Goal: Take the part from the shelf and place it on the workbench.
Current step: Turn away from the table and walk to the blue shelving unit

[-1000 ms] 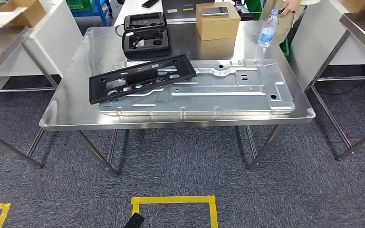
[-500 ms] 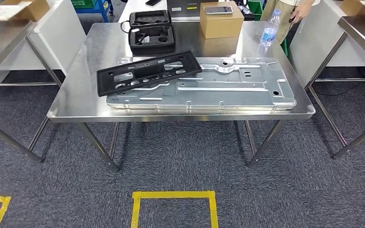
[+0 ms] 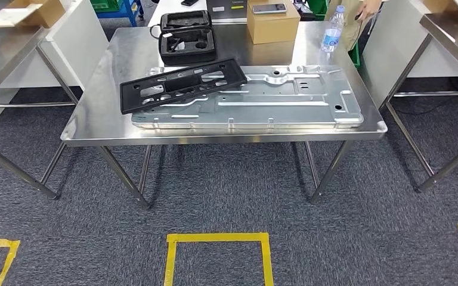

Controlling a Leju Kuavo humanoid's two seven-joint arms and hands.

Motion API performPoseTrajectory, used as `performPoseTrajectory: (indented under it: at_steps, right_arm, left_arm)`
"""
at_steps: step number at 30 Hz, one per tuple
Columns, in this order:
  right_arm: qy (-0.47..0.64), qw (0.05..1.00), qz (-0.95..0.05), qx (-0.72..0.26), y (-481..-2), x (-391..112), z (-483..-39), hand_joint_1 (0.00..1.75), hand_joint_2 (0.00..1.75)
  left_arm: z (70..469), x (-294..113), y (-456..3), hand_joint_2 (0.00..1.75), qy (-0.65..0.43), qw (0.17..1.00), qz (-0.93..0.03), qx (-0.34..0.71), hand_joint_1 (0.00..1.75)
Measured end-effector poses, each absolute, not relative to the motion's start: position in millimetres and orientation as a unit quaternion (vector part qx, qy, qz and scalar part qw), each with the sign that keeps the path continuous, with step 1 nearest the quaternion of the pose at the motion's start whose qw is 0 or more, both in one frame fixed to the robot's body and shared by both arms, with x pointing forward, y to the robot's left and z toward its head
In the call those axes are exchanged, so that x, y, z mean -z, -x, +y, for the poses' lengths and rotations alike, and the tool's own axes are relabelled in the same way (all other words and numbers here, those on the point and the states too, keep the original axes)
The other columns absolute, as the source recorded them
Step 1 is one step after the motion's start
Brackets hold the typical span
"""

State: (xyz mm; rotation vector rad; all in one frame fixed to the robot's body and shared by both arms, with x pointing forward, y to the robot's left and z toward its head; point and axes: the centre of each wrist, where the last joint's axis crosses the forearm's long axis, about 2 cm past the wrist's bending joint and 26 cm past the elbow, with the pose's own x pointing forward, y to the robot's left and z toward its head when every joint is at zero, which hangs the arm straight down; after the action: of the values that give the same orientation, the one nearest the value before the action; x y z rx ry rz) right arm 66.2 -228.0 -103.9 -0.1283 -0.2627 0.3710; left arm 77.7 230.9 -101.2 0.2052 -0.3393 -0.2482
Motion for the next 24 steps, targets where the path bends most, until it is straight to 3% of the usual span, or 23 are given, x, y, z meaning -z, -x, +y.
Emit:
performPoseTrajectory:
  at_steps: [24]
  right_arm:
    - [0.06,0.976,-0.125,-0.167,-66.8,103.3,-224.7,0.0,0.0]
  left_arm:
    - [229.6,100.3,-81.9,0.0,-0.103,0.97,-0.161,0.148,0.0]
